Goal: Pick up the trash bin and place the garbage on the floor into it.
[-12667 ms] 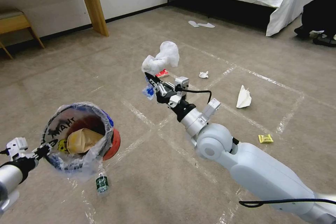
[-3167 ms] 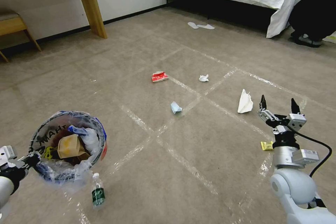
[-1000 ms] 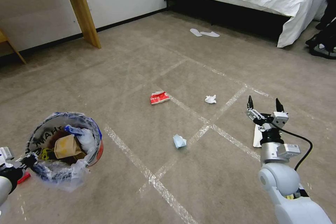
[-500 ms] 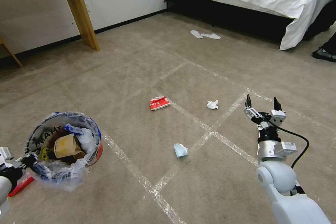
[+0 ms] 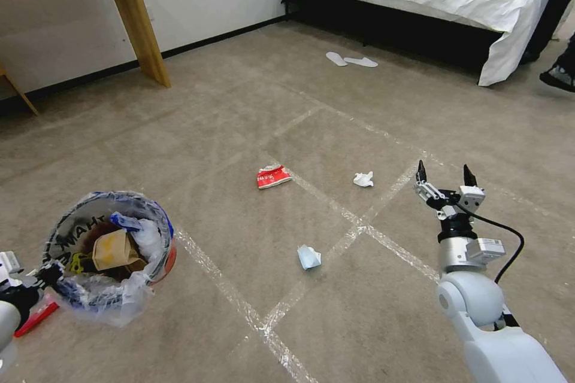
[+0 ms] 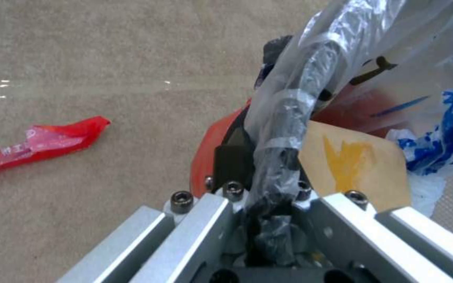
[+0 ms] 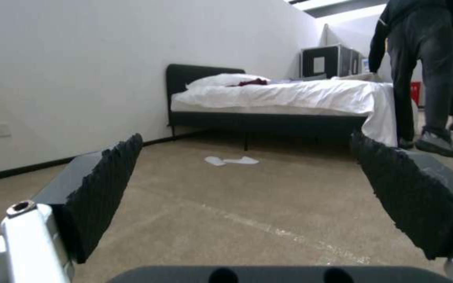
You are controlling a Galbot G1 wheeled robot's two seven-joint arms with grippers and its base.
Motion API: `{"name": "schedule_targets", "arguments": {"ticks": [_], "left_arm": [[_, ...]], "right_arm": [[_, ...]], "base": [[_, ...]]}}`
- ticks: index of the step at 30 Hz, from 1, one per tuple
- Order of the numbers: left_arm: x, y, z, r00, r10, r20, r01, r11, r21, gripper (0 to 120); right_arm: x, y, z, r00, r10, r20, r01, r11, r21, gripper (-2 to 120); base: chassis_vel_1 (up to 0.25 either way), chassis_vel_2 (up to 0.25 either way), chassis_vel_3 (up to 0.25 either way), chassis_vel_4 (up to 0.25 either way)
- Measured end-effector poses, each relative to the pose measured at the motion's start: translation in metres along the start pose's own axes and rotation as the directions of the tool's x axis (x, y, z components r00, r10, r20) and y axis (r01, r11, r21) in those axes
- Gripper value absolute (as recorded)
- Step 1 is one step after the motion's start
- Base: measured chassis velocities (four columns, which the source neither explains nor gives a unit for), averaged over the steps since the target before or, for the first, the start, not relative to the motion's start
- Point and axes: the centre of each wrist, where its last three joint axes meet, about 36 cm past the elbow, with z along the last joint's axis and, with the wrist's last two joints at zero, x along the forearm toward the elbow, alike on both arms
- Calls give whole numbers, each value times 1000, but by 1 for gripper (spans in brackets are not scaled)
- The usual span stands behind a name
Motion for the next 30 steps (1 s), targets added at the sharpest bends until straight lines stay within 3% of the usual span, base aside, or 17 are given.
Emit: {"name": "schedule_targets", "arguments": {"ticks": [23,27,29,30], "left_arm": [[6,1,1,1000,-9,7,9,1000,2,0],[7,1,1,1000,-9,7,9,1000,0,0],[7,1,2,1000,-10,7,10,1000,-3,0],[7,1,2,1000,-10,7,10,1000,-3,0]], "right_arm": [[-24,21,-7,997,-53,-58,51,998,-44,100],[-26,36,-21,979,-51,-199,36,996,-81,100],[-23,54,-39,926,-56,-374,10,992,-123,100],[-23,54,-39,926,-56,-374,10,992,-123,100]], "base": [[-16,15,15,-15],[0,0,0,0],[0,0,0,0],[0,0,0,0]]}}
